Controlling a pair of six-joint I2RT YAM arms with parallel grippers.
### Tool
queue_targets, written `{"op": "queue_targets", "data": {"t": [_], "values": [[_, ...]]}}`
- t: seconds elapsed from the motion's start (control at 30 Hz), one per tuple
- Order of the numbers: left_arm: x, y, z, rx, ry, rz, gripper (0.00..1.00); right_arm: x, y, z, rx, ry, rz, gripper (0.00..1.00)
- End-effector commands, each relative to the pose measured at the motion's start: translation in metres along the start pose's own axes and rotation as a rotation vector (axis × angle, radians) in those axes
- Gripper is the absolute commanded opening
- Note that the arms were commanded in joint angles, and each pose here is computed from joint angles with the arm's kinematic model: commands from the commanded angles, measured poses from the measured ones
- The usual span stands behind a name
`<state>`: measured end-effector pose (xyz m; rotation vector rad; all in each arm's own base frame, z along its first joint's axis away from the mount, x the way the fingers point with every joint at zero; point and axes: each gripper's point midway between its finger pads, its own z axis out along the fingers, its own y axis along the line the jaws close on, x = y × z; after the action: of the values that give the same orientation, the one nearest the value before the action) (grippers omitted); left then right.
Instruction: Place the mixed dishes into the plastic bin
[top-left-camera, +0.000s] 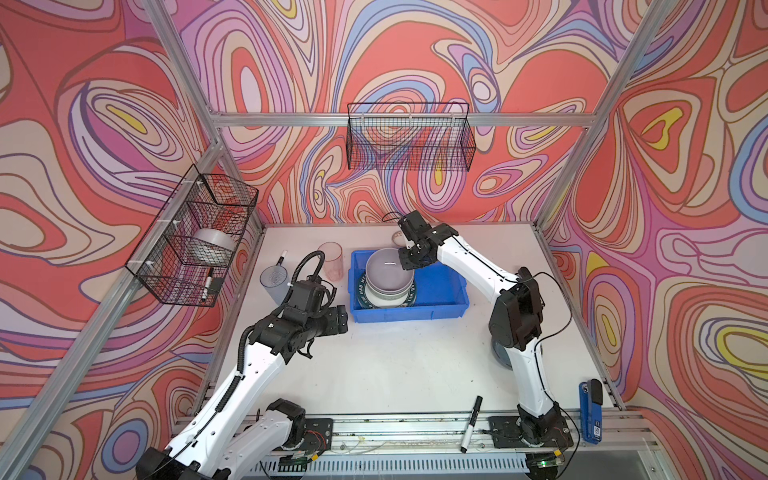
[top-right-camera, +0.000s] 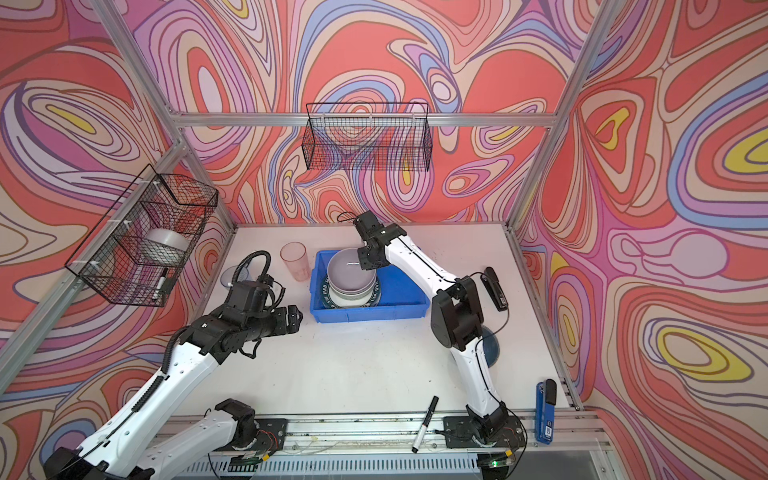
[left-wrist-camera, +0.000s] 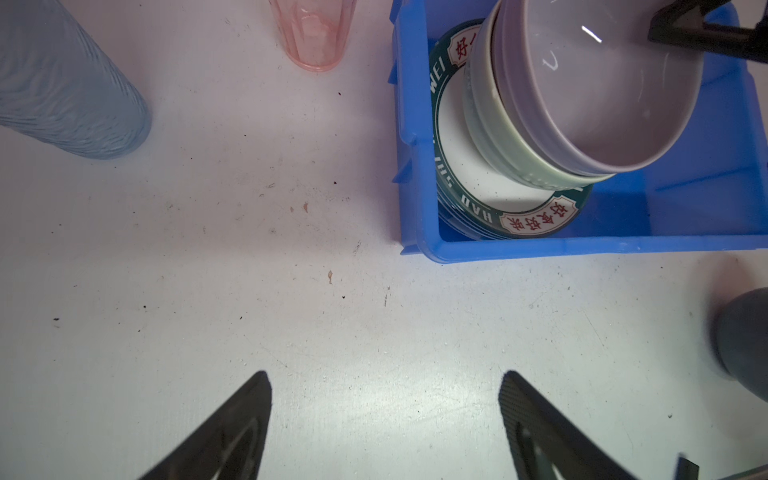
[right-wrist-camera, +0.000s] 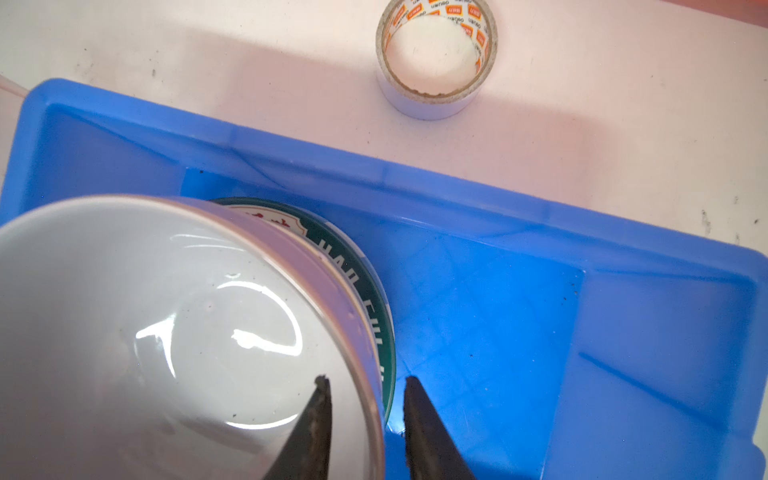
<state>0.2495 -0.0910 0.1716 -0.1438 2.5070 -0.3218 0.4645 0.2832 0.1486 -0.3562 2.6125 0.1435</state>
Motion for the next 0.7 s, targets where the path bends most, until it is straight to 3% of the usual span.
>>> {"op": "queue_targets", "data": {"t": [0.0, 0.4, 0.67], "values": [[0.002, 0.003, 0.001, -0.009, 0.01, 0.002, 0.89, -0.017, 0.001, -0.017, 0.003, -0.065, -0.01, 0.29], [0.003, 0.004, 0.001, -0.014, 0.014, 0.004, 0.89, -0.013, 0.003, -0.018, -0.009, -0.045, -0.005, 0.07], [0.002, 0.004, 0.002, -0.013, 0.015, 0.004, 0.89, -0.001, 0.003, -0.009, -0.003, 0.028, -0.014, 0.03]]}}
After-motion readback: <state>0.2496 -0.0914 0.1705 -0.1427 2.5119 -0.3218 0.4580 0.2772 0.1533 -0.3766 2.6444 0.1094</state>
